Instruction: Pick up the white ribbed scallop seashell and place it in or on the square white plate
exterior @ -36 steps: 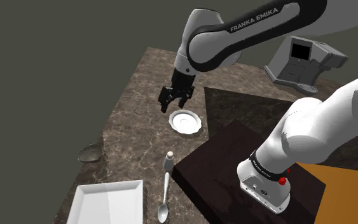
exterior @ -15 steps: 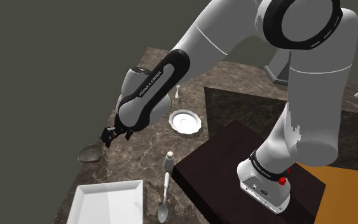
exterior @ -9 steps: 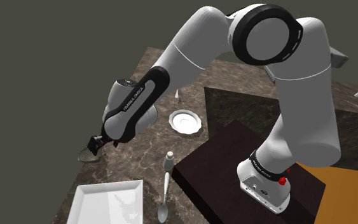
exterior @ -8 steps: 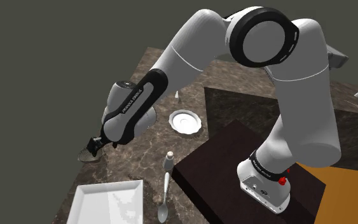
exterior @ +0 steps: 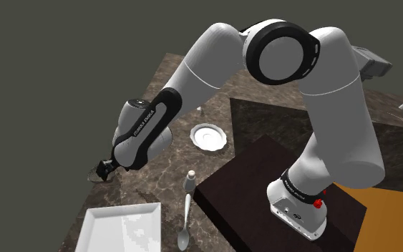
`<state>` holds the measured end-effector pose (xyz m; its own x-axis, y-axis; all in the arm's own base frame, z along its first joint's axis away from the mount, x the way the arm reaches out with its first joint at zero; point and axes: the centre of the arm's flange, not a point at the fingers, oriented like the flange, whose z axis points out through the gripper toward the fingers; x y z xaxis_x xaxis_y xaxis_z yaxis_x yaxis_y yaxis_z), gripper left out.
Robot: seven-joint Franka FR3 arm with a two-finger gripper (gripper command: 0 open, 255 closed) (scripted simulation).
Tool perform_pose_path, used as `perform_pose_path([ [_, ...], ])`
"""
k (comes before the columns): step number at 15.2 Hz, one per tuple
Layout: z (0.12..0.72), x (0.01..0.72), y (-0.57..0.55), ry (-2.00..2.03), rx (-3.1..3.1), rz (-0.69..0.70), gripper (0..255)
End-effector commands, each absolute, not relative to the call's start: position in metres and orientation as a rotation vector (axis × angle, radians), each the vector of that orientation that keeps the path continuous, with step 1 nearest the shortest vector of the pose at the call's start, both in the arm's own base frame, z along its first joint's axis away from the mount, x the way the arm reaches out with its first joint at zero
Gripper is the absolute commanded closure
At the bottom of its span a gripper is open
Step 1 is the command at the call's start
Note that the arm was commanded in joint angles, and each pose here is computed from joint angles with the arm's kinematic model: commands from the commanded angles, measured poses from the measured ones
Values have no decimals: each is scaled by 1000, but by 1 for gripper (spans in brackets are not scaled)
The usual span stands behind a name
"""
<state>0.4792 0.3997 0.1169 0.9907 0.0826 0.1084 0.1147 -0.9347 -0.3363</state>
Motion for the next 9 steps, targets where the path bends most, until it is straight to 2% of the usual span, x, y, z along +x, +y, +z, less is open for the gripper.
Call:
perform_pose_path([
  [1,116,479,400,-142,-2786,-132,0],
  [5,116,479,400,-142,-2786,-132,0],
  [6,116,479,400,-142,-2786,-132,255],
  [9,116,479,400,-142,-2786,-132,255],
])
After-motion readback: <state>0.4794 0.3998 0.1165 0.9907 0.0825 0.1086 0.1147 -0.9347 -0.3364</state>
